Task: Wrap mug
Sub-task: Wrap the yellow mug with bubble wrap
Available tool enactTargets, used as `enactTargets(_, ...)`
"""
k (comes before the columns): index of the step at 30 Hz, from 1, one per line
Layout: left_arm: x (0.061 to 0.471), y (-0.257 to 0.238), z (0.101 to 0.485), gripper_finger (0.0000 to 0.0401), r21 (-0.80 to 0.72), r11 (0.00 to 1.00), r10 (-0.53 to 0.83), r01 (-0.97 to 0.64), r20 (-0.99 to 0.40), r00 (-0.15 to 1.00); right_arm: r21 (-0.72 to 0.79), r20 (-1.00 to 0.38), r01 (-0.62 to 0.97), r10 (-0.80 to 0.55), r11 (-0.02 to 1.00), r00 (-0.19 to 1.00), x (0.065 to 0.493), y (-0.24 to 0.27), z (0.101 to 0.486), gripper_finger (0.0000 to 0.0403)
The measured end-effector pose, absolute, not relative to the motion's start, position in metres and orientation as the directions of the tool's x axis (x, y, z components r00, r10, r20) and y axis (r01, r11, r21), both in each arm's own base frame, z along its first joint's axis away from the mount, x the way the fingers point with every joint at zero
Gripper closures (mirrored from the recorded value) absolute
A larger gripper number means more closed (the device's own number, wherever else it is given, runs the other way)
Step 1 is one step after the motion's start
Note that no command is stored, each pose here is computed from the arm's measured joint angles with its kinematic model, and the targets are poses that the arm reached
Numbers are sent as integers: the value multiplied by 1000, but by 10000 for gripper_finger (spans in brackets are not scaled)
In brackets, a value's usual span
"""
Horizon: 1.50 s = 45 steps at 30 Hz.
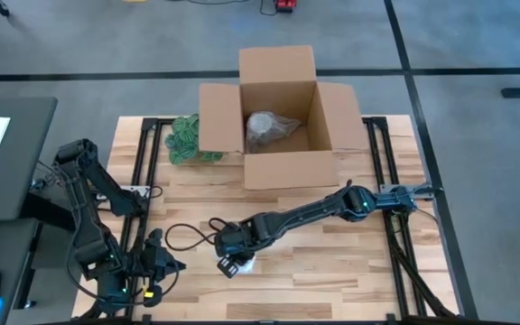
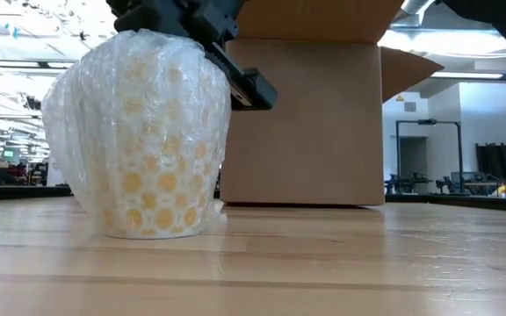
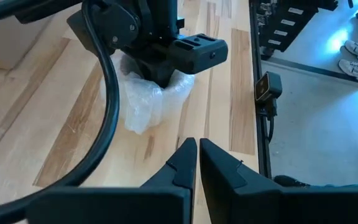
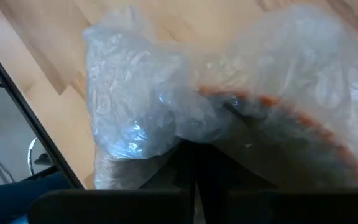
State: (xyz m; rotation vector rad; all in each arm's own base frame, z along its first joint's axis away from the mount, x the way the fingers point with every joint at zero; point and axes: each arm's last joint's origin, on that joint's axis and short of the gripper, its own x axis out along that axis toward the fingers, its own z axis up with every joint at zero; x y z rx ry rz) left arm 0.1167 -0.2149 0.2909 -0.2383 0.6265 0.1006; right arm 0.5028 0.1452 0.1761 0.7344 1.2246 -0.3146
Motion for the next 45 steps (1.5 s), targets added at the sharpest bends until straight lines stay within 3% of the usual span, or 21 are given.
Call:
enactTargets(16, 117, -215, 291, 400, -192, 967, 22, -167, -591, 806, 402, -897, 568, 186, 718, 400, 484, 137, 246, 403)
enactTargets(23, 117, -215, 291, 400, -187, 968, 24, -166, -592, 806, 392, -904, 565, 190, 726, 383, 484, 141, 241, 403)
enactTargets(34, 116, -213, 290, 400, -168, 971, 35, -168, -598, 801, 285, -949, 549, 153, 785, 274, 497, 145, 181, 403)
enactTargets(38, 116, -213, 290, 400, -164, 972, 38, -169, -599, 800, 273, -953, 546, 144, 792, 268, 497, 143, 180, 403)
enactTargets(45, 116, -213, 290, 400, -168, 971, 37, -171, -599, 800, 305, -943, 560, 165, 770, 288, 488, 136, 211, 403)
